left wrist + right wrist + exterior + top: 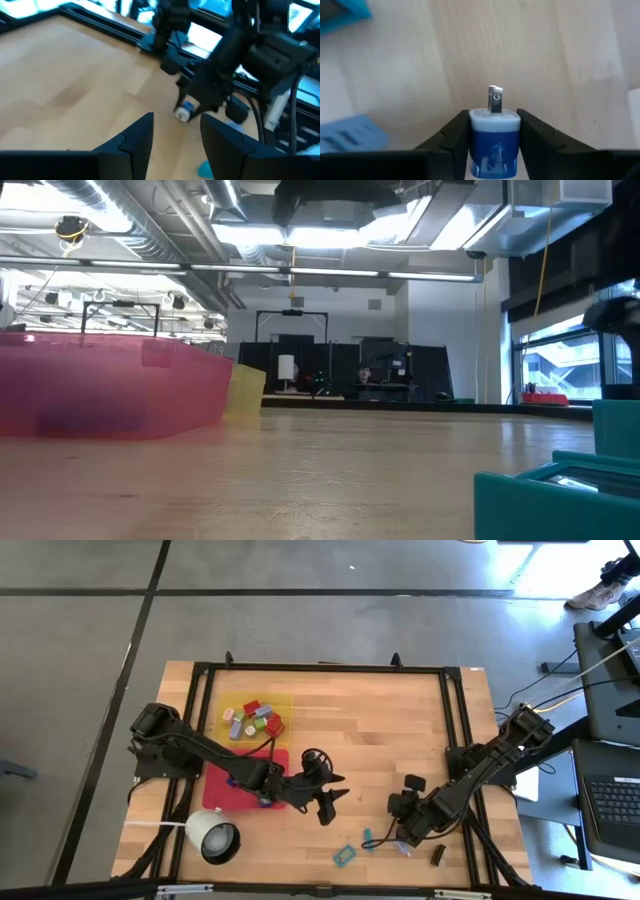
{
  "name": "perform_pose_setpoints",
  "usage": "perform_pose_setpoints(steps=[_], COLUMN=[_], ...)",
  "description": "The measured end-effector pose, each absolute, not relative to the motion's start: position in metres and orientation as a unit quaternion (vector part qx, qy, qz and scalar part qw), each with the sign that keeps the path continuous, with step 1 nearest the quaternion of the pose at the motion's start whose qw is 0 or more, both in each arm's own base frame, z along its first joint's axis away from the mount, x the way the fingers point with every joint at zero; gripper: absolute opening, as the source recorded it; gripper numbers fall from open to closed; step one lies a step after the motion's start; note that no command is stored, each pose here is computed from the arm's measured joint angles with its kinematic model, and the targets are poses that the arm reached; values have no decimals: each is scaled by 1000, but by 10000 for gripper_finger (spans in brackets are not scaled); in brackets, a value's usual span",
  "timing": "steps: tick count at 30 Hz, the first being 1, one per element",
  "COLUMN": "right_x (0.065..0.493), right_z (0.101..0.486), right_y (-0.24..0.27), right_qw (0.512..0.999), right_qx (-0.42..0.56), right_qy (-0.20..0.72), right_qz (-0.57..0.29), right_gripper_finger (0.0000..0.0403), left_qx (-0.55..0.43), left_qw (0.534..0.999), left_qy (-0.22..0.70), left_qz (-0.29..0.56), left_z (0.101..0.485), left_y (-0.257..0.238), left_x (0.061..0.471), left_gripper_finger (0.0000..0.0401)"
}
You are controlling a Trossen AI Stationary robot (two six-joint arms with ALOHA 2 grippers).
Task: Pick & Place Office items
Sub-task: Put the violet charger adapter into the yellow bin
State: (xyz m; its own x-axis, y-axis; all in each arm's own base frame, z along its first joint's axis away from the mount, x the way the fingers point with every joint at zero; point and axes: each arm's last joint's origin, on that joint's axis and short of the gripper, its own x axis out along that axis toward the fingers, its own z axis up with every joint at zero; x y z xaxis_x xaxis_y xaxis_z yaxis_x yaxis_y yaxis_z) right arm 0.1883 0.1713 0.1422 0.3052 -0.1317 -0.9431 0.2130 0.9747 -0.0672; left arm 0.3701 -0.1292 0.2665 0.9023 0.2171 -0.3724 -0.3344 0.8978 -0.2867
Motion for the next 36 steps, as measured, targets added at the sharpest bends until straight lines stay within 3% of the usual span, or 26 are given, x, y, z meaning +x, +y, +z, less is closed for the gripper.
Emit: perform_pose_setpoints(steps=[8,17,25,36], right_x=[208,238,250,261], right_z=[183,239,252,255], right_y=[185,202,212,203], right_qw=[849,913,913,909], right_qx=[-37,-190,-282,-298], right_qy=[517,344,285,281], right_qz=[-104,-112,-75,-80], right_gripper_finger=[134,149,144,145], left_qx=[-208,-265,-254,-300], left_qw=[955,945,952,940], left_qy=[187,173,160,145], left_qz=[98,87,62,69], left_z=[266,256,256,258], left_y=[-131,-135,-138,-127], left_x=[371,381,384,390], left_gripper_finger=[212,254,257,274])
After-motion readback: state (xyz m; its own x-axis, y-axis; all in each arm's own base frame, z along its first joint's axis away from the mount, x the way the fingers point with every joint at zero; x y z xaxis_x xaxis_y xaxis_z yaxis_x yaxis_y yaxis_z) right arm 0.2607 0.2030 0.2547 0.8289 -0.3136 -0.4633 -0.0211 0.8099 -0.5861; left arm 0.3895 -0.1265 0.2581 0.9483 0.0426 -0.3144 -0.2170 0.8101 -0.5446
